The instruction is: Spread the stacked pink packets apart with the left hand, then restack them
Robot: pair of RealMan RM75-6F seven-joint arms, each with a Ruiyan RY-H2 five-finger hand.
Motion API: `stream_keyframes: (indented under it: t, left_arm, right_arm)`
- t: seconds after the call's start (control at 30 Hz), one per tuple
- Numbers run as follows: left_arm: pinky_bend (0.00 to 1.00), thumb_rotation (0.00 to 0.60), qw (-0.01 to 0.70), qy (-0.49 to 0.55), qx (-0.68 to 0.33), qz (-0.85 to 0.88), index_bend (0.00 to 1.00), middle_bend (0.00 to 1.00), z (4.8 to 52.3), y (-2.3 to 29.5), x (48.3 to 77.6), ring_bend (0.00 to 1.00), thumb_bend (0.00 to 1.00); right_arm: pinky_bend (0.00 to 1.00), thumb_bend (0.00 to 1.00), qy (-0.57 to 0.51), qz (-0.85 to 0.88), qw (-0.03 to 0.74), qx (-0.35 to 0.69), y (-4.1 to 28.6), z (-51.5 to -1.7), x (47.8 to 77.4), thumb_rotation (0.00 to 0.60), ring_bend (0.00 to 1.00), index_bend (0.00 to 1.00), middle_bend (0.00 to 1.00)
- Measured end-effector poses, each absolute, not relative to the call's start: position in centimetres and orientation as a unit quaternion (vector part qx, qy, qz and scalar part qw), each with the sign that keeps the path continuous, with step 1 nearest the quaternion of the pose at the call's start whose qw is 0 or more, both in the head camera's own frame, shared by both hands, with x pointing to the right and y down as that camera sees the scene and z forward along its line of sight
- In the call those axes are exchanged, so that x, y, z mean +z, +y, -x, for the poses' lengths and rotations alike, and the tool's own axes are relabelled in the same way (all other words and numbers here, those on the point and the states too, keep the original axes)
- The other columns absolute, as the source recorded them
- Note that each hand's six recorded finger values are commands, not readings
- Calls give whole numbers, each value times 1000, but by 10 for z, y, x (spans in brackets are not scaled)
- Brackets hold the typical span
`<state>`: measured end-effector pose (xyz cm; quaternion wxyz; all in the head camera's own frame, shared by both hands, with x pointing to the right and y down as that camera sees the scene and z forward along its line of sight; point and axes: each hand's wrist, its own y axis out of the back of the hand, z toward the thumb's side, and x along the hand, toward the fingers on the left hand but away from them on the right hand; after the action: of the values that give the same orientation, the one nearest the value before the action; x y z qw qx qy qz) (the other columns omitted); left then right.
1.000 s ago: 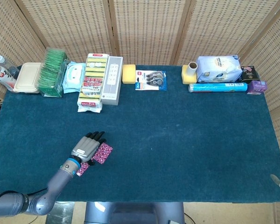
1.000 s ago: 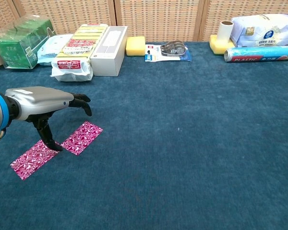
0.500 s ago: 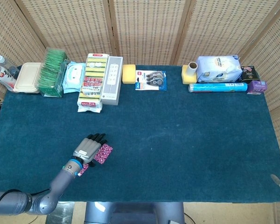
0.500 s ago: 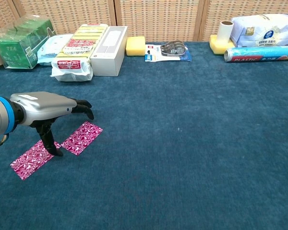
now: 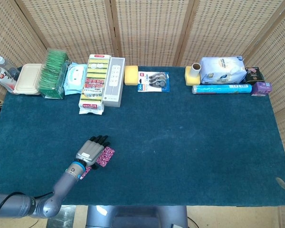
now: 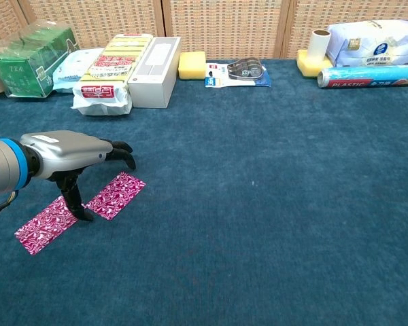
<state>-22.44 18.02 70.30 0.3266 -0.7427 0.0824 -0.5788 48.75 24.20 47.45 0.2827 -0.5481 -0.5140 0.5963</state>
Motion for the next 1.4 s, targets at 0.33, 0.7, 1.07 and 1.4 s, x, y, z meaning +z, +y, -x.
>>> stream_keyframes:
  t: [0.33, 0.7, 1.07, 1.4]
  left_arm:
    - [105, 600, 329, 78, -580, 741, 127, 0, 220, 182, 705, 0, 141]
    - [105, 600, 330, 73, -585, 737, 238, 0, 220, 184, 707, 0, 157]
    - [106, 600, 333, 80, -580, 739, 287, 0, 217, 183, 707, 0, 160]
    - [106, 600, 344, 89, -577, 735, 316, 0, 218, 181, 705, 0, 174]
  right_arm:
    - [0, 4, -514, 548, 283, 596, 242, -487, 475, 600, 0, 78, 0]
    - [0, 5, -515, 548, 283, 595, 242, -488, 474, 600, 0, 78, 0]
    - [0, 5, -516, 547, 284, 595, 241, -488, 474, 600, 0, 77, 0]
    - [0, 5, -516, 547, 285, 595, 242, -488, 474, 600, 0, 77, 0]
